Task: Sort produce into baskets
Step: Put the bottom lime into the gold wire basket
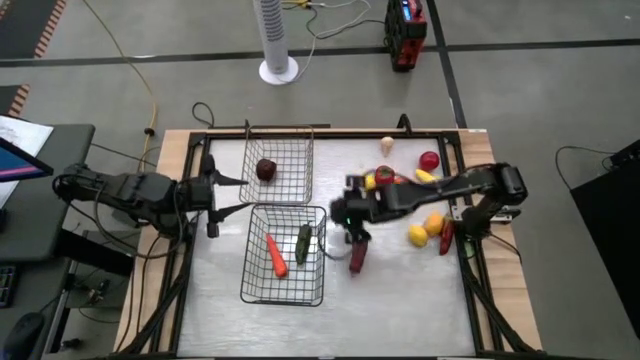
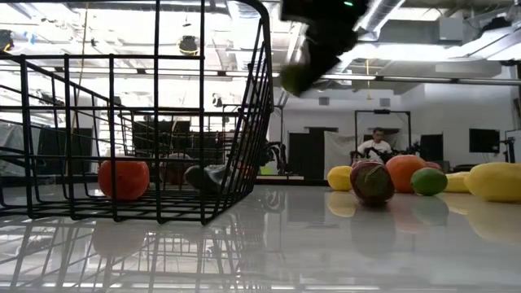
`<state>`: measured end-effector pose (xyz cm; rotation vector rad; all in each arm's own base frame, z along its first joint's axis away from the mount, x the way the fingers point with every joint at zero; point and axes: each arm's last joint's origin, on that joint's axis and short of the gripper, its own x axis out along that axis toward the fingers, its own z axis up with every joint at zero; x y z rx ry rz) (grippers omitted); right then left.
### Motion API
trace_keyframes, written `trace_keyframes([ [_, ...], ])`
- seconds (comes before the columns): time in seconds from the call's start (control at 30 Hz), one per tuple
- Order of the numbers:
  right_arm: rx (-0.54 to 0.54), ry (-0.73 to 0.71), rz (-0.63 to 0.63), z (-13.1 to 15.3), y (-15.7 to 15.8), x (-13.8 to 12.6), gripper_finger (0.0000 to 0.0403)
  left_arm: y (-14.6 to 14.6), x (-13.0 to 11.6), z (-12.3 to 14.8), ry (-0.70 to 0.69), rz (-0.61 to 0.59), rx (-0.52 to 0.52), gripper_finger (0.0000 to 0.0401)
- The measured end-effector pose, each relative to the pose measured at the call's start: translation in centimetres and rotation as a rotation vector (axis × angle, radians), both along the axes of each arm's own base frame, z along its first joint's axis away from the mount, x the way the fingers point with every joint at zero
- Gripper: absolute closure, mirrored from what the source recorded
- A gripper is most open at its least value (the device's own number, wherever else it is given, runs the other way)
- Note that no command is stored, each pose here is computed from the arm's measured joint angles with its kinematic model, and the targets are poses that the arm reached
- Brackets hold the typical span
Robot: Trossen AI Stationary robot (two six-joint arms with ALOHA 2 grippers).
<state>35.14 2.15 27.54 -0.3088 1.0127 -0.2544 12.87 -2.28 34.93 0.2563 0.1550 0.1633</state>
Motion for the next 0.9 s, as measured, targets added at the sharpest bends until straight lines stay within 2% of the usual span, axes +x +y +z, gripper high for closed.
trace_keyframes([
  [0.17, -0.002, -0.296, 0.01, 2.7, -3.8, 2.5, 0.02, 0.0, 0.0, -0.1, 0.005, -0.001, -0.002, 0.0178],
  [0.33, 0.171, -0.603, 0.112, 3.8, -6.9, 5.0, 0.0188, 0.0, 0.0, -0.1, 0.004, 0.004, -0.005, 0.0178],
  [0.43, 0.24, -0.714, 0.113, 2.4, -8.3, 6.9, 0.0184, 0.0, -0.1, 0.0, -0.003, 0.008, -0.008, 0.0178],
  [0.53, 0.247, -0.69, 0.086, 0.7, -9.6, 8.2, 0.0177, 0.1, -0.3, 0.1, -0.01, 0.01, -0.017, 0.0178],
  [0.6, 0.247, -0.617, 0.074, -0.1, -10.2, 8.6, 0.0167, 0.1, -0.4, 0.0, -0.007, 0.012, -0.025, 0.0178],
  [0.9, 0.294, -0.423, 0.036, 0.2, -11.1, 9.7, 0.0107, 0.2, -0.6, 0.0, -0.008, 0.026, -0.019, 0.0178],
])
